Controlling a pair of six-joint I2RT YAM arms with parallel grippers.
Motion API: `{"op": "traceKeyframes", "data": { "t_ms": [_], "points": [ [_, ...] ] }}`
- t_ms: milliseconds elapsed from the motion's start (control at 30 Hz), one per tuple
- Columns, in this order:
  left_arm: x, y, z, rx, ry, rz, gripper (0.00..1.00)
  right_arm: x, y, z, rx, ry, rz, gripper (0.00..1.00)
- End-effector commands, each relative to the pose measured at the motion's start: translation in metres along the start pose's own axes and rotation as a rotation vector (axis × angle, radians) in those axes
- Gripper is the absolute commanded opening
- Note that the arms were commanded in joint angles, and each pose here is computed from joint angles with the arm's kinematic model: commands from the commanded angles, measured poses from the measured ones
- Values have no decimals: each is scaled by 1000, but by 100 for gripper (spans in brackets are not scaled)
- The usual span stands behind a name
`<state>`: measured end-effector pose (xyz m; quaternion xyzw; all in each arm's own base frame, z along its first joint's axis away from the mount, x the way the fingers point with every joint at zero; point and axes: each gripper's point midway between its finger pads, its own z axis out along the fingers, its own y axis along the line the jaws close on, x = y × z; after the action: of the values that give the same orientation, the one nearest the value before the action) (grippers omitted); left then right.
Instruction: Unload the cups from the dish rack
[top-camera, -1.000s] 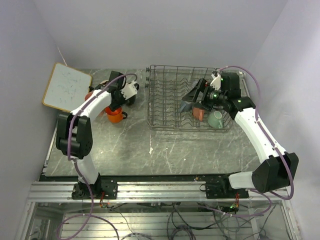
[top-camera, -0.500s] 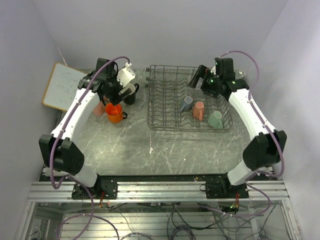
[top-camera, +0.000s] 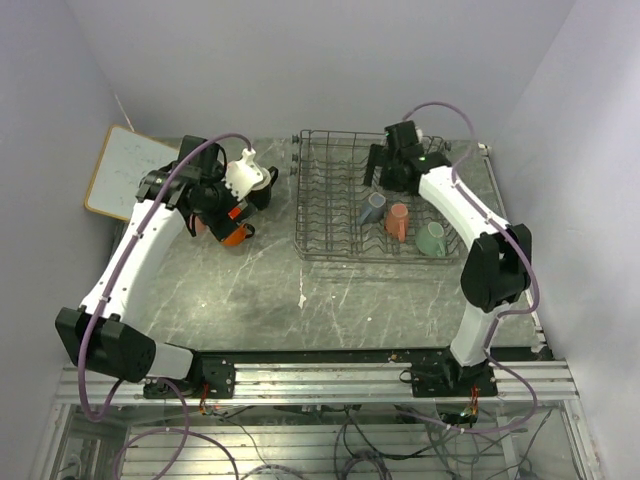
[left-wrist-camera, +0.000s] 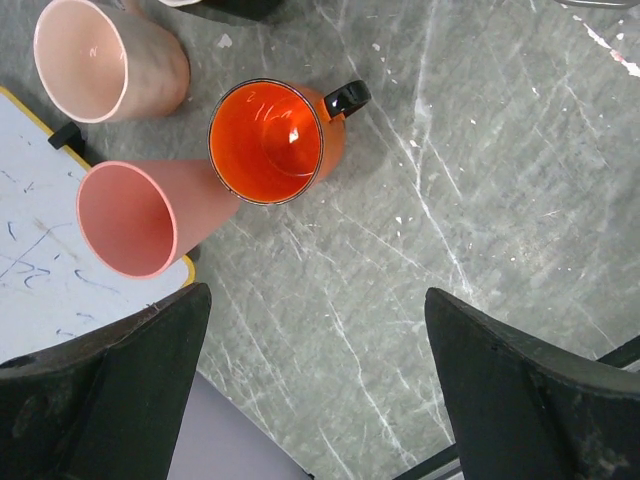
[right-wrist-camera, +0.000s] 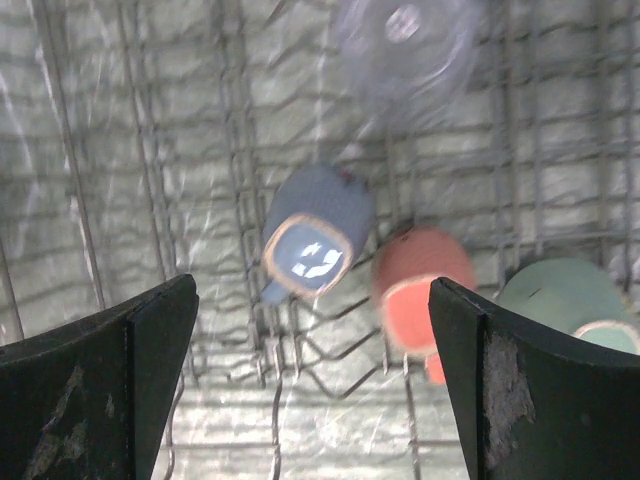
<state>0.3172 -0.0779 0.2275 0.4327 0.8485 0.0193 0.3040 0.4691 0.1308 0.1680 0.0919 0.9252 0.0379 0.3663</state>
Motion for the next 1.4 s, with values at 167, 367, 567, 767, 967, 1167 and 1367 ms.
{"op": "traceKeyframes", "data": {
  "t_ms": [167,367,567,767,967,1167,1367],
  "points": [
    [-9,-12,-2,66,-35,-29,99,43,16,-15,43,7,-108,100],
    [-12,-12,-5,63,-55,-27,99,65,31,-1,70,42,-142,93],
    [-6,-13,-9,52,-47,-9,99,82,40,16,130,56,-116,85],
    [-7,-13,-15,54,-49,0,99,78,38,29,174,44,-111,86],
    [-9,-14,-17,55,-67,6,99,67,29,34,203,37,-114,86],
    [-10,-13,-18,51,-68,6,99,69,13,57,234,73,-108,83],
    [-9,-16,-18,60,-73,1,99,70,12,70,231,96,-111,74]
  ]
}}
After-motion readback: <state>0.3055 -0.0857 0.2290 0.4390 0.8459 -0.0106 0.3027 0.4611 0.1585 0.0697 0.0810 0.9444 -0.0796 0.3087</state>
